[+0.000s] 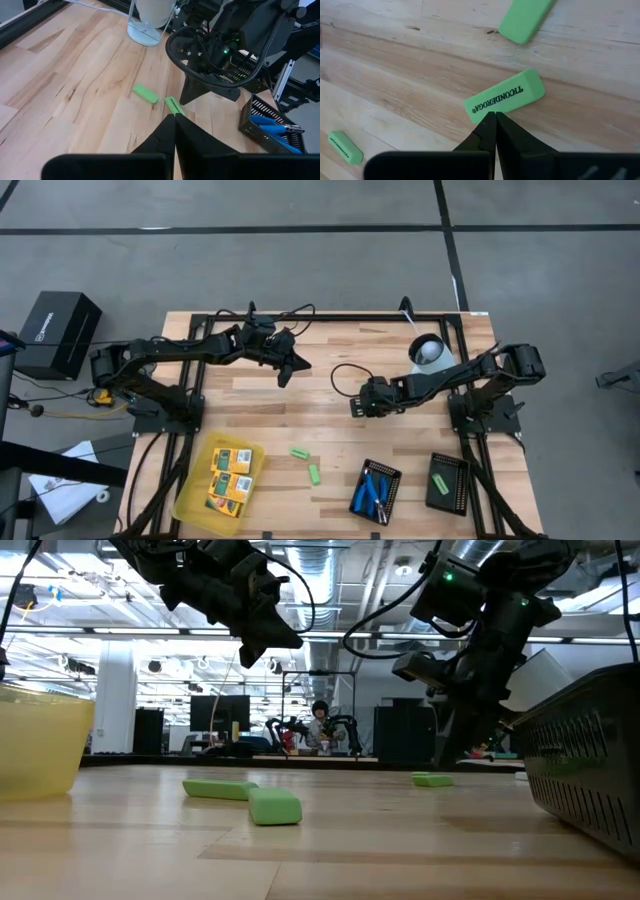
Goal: Pick & Place School Supplies
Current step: Put the green eraser into the right black bin
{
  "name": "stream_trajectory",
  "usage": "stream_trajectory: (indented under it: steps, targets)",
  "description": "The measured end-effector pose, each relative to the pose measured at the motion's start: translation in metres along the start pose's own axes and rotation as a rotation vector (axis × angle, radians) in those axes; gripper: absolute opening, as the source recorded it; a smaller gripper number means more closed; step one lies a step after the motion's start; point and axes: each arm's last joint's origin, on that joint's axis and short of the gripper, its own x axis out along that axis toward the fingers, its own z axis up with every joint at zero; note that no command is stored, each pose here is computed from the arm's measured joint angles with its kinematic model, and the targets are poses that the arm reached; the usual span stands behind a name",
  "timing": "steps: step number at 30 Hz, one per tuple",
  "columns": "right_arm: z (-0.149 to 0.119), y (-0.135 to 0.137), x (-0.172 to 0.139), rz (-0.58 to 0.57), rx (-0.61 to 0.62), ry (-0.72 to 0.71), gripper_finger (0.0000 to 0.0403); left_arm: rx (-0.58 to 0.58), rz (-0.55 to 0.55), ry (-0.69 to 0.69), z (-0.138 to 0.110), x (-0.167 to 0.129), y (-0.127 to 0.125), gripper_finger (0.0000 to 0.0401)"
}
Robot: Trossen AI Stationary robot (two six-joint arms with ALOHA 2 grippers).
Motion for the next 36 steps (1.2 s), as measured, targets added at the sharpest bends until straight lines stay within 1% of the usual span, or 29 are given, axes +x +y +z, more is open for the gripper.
stream_trajectory:
  steps: [15, 25, 29, 33, 36]
  targets:
    - [0.000, -0.001, 0.000, -0.006, 0.001, -0.012, 0.0000, 0.000, 0.000, 0.002, 0.000, 0.000, 0.000, 0.0001]
    - [0.008, -0.002, 0.000, -0.014, 0.010, -0.032, 0.0000, 0.000, 0.000, 0.002, 0.000, 0.000, 0.000, 0.0001]
    - [0.008, -0.003, 0.010, -0.028, 0.010, -0.020, 0.0000, 0.000, 0.000, 0.002, 0.000, 0.000, 0.000, 0.0001]
    - [0.004, 0.001, 0.020, 0.005, 0.001, 0.005, 0.0000, -0.001, -0.002, 0.005, -0.002, 0.000, 0.000, 0.0001]
    - [0.003, 0.003, 0.023, 0.023, 0.018, 0.004, 0.0000, -0.010, 0.000, 0.027, -0.009, 0.001, 0.002, 0.0001]
